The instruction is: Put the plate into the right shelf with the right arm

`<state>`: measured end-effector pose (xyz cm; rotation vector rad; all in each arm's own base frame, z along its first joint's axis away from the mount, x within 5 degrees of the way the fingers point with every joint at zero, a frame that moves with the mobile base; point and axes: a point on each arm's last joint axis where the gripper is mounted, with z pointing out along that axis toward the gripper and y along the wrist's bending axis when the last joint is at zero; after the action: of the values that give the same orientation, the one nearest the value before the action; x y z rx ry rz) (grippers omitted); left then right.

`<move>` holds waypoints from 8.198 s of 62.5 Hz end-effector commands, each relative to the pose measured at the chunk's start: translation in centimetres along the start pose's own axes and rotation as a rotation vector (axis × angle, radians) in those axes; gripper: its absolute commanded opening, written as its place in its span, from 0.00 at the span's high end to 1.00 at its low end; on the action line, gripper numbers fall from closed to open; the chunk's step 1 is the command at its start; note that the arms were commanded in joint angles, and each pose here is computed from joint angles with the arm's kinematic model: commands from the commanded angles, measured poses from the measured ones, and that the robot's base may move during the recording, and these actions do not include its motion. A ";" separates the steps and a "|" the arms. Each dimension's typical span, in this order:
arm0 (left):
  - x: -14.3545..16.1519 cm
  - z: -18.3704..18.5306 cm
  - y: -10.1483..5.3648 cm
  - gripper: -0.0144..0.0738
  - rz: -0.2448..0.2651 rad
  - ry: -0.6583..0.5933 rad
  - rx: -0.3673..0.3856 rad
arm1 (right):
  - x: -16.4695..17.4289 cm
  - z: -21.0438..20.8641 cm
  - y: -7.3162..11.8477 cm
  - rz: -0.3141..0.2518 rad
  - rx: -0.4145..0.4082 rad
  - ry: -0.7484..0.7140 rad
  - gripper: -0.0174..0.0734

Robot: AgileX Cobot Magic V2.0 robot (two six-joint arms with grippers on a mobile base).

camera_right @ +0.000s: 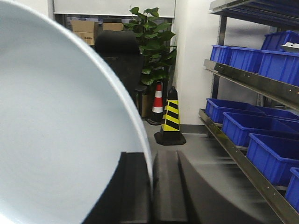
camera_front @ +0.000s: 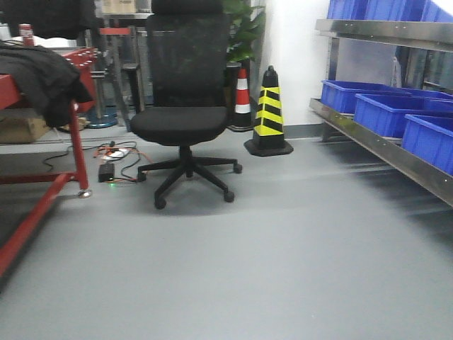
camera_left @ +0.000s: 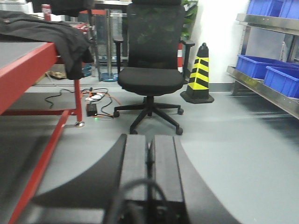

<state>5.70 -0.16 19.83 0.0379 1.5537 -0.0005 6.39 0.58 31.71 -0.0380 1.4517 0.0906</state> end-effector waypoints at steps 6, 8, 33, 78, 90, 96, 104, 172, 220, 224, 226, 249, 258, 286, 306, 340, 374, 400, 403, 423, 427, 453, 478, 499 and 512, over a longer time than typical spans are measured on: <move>-0.5 -0.1 0.1 0.98 -0.015 -0.089 -0.012 | -1.9 -0.1 -0.1 0.001 0.020 -0.123 0.75; -0.5 -0.1 0.1 0.98 -0.015 -0.089 -0.012 | -1.9 -0.1 -0.1 0.001 0.020 -0.123 0.75; -0.5 -0.1 0.1 0.98 -0.015 -0.089 -0.012 | -1.9 -0.1 -0.1 0.001 0.019 -0.123 0.75; -0.5 -0.1 0.1 0.98 -0.015 -0.089 -0.012 | -1.9 -0.1 -0.1 0.001 0.019 -0.123 0.75; -0.5 -0.1 0.1 0.98 -0.015 -0.089 -0.012 | -1.9 -0.1 -0.1 0.001 0.019 -0.123 0.75; -0.5 -0.1 0.1 0.98 -0.015 -0.089 -0.012 | -1.9 -0.1 -0.1 0.001 0.019 -0.123 0.75; -0.5 -0.1 0.1 0.98 -0.015 -0.089 -0.012 | -1.9 -0.1 -0.1 0.001 0.019 -0.123 0.75; -0.5 -0.1 0.1 0.98 -0.015 -0.089 -0.012 | -1.9 -0.1 -0.1 0.001 0.019 -0.123 0.75; -0.5 -0.1 0.1 0.98 -0.015 -0.089 -0.012 | -1.9 -0.1 -0.1 0.001 0.019 -0.123 0.75; -0.5 -0.1 0.1 0.98 -0.015 -0.089 -0.012 | -1.9 -0.1 -0.1 0.001 0.019 -0.123 0.75; -0.5 -0.1 0.1 0.98 -0.015 -0.089 -0.012 | -1.9 -0.1 -0.1 0.001 0.019 -0.126 0.75; -0.5 -0.1 0.1 0.98 -0.015 -0.089 -0.012 | -3.7 -0.4 -0.1 0.045 0.017 -0.193 0.75; -0.5 -0.1 0.1 0.98 -0.015 -0.089 -0.012 | -7.3 -0.3 0.0 0.043 0.014 -0.265 0.75; -0.5 -0.1 0.1 0.98 -0.015 -0.089 -0.012 | -15.2 8.1 0.3 0.049 -0.006 -0.245 0.75; -0.5 -0.1 0.1 0.98 -0.015 -0.089 -0.012 | -14.7 17.3 2.9 0.079 -0.105 -0.193 0.75; -0.5 -0.1 0.1 0.98 -0.015 -0.089 -0.012 | -8.7 24.1 6.5 0.074 -0.188 0.009 0.56; -0.5 -0.1 0.1 0.98 -0.015 -0.089 -0.012 | -11.2 23.1 4.1 0.078 -0.100 -0.150 0.66; -0.5 -0.1 0.1 0.98 -0.015 -0.089 -0.012 | -10.5 18.5 -0.7 0.087 0.050 -0.042 0.75; -0.5 -0.1 0.1 0.98 -0.015 -0.089 -0.012 | -9.8 17.6 -0.7 0.087 0.052 -0.018 0.75; -0.5 -0.1 0.1 0.98 -0.015 -0.089 -0.012 | -3.2 9.2 -1.1 0.080 0.100 -0.080 0.75; -0.5 -0.1 0.1 0.98 -0.015 -0.089 -0.012 | -1.9 7.1 -1.1 0.080 0.100 -0.088 0.75; -0.5 -0.1 0.1 0.98 -0.015 -0.089 -0.012 | 3.8 -0.4 -0.8 0.084 0.070 -0.140 0.75; -0.5 -0.1 0.1 0.98 -0.015 -0.089 -0.012 | 4.0 -0.6 -0.8 0.084 0.069 -0.141 0.75; -0.5 -0.1 0.1 0.98 -0.015 -0.089 -0.012 | 4.7 -0.5 -0.7 0.028 0.064 -0.119 0.75; -0.5 -0.1 0.1 0.98 -0.015 -0.089 -0.012 | 5.9 -0.5 -0.3 0.040 0.015 -0.085 0.75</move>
<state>5.70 -0.16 19.83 0.0379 1.5537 -0.0005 6.76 0.35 24.56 -0.0007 1.4600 0.0849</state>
